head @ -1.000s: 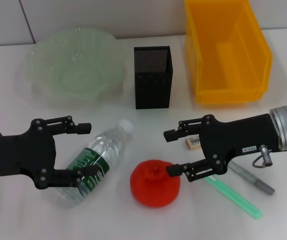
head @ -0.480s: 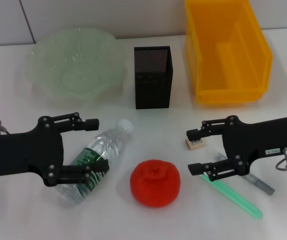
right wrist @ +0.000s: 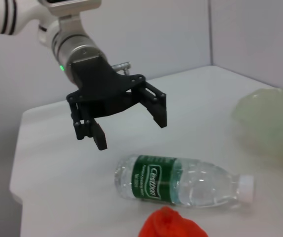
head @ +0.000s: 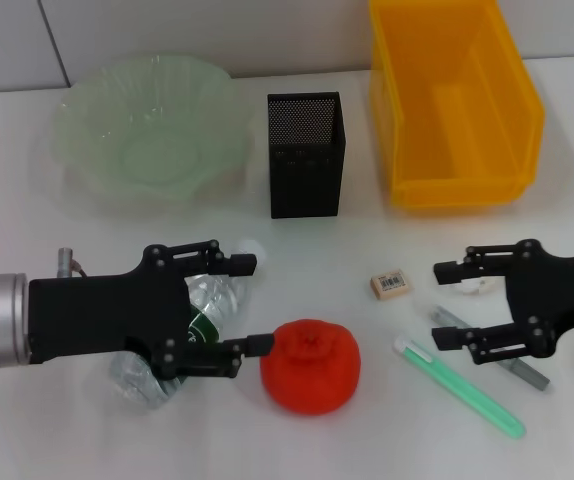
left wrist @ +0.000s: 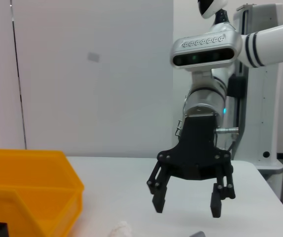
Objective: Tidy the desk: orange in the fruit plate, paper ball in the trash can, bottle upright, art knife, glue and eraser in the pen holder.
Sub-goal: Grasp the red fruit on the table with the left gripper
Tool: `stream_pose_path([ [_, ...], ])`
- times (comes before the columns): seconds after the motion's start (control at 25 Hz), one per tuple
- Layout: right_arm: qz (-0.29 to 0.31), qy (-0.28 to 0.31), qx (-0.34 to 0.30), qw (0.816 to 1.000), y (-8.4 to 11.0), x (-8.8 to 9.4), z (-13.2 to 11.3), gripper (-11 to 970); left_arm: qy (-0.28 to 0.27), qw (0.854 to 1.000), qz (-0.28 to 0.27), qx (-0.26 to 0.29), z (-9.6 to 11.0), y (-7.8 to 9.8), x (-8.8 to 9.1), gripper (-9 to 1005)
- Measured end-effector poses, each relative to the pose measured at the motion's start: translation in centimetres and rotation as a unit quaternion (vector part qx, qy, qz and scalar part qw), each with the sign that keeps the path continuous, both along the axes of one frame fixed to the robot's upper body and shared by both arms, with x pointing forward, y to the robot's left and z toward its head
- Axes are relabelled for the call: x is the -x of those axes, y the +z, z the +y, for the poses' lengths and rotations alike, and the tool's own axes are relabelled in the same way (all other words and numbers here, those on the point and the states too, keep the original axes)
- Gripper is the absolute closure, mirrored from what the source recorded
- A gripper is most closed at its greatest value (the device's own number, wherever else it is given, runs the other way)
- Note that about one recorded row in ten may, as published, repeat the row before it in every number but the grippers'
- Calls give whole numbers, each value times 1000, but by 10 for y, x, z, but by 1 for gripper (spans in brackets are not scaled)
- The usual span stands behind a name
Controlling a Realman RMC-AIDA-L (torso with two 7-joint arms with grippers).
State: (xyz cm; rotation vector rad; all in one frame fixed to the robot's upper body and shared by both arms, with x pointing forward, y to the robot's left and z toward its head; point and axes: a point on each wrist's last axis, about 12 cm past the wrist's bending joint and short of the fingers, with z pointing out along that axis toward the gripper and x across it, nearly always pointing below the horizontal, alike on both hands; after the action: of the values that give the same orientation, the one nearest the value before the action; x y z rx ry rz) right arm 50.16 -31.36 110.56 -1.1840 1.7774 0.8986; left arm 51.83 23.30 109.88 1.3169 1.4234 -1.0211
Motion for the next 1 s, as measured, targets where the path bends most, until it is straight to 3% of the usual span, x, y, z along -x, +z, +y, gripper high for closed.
stream_pose_path([
  [0.44,5,-46,5,999,4,14,-25,190,25,999,23,-6,-16,-15,-8,252],
  [1.0,6,-83,5,997,6,17,-38,190,14,999,26,-37,-42,-35,-3,264],
])
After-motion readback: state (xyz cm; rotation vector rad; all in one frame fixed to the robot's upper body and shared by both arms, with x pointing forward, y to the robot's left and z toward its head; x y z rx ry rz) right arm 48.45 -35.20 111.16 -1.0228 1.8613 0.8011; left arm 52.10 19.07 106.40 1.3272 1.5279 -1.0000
